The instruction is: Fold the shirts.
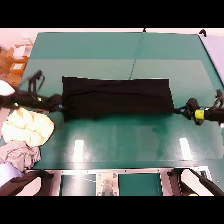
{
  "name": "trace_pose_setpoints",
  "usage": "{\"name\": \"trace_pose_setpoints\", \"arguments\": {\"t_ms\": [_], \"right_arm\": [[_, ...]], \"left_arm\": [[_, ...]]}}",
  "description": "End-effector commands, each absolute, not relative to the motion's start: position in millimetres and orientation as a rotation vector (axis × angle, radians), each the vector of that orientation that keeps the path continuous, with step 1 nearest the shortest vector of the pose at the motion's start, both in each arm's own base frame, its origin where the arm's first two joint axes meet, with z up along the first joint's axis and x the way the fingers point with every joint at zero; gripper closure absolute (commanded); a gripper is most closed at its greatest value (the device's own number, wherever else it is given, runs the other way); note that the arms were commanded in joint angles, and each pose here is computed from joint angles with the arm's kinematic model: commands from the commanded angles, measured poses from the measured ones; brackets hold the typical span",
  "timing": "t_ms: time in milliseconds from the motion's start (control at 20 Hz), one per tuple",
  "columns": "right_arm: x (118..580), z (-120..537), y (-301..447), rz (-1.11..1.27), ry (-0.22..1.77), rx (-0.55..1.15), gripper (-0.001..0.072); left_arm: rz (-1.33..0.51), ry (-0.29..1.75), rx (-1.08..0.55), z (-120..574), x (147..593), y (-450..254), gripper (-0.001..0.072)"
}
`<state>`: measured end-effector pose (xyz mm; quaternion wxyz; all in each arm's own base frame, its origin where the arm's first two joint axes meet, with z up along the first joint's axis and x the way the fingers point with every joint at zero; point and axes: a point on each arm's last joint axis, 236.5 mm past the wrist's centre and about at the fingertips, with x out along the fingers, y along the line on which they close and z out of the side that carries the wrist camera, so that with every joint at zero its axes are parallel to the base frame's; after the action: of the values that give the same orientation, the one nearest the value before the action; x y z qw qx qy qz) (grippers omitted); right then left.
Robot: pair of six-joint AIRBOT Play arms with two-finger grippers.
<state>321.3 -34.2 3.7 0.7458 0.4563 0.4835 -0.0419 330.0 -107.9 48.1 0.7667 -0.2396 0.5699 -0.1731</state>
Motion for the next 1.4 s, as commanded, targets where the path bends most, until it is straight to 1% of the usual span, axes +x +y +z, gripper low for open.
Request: {"name": "trace_pose_setpoints", "arguments": {"t_ms": [0,150,300,400,600,750,800,850,900,950,1000,1100,1150,1300,1350], "right_arm": [[359.8,42.7,-47.3,-0.05,0.99,0.993,0.0693],[404.3,49.5,-44.8,0.002,0.989,0.96,0.0693],[455.6,38.5,-34.6,0.044,0.999,0.93,0.0693],[490.3,20.1,-28.0,0.055,1.014,0.948,0.0693],[539.1,-28.4,-17.7,0.067,1.072,0.961,0.0693],[564.4,-60.5,-16.9,0.045,1.09,0.994,0.0693],[571.4,-64.6,-20.8,0.04,1.08,0.994,0.0665],[577.6,-61.9,-27.2,0.038,1.062,0.992,0.0496],[583.8,-51.6,-37.9,0.042,1.031,0.979,0.0304],[586.5,-37.8,-48.6,0.063,1.009,0.951,0.023],[583.8,-25.0,-62.8,0.079,1.008,0.912,0.0199],[560.9,-13.3,-90.5,0.087,1.075,0.869,0.0191],[546.0,-16.5,-100.2,0.09,1.122,0.853,0.0169],[507.4,-39.4,-114.9,0.129,1.25,0.806,0.0169],[502.3,-47.0,-112.5,0.152,1.272,0.794,0.0168]], "left_arm": [[-0.377,1.156,-0.474,90.9,370.5,-100.8,0.0677],[-0.379,1.169,-0.487,81.4,409.2,-100.3,0.0677],[-0.377,1.173,-0.521,63.3,448.1,-100.7,0.0677],[-0.37,1.178,-0.543,45.9,472.2,-100.2,0.0677],[-0.37,1.189,-0.57,2.0,512.4,-100.0,0.0676],[-0.431,1.063,-0.595,-8.6,550.5,-108.7,0.0674],[-0.432,0.994,-0.614,-4.4,565.3,-108.8,0.0475],[-0.418,0.943,-0.65,2.8,576.6,-107.7,0.0149],[-0.422,0.915,-0.68,12.2,581.9,-108.3,0.0059],[-0.438,0.903,-0.677,23.1,583.8,-106.3,0.006],[-0.463,0.901,-0.661,35.4,583.1,-103.6,0.006],[-0.507,0.899,-0.65,63.0,579.8,-92.1,0.0061],[-0.517,0.9,-0.652,73.4,577.8,-85.2,0.0061],[-0.544,0.949,-0.677,84.4,565.0,-78.7,0.0063],[-0.556,0.968,-0.68,83.4,560.4,-81.1,0.013]]}}
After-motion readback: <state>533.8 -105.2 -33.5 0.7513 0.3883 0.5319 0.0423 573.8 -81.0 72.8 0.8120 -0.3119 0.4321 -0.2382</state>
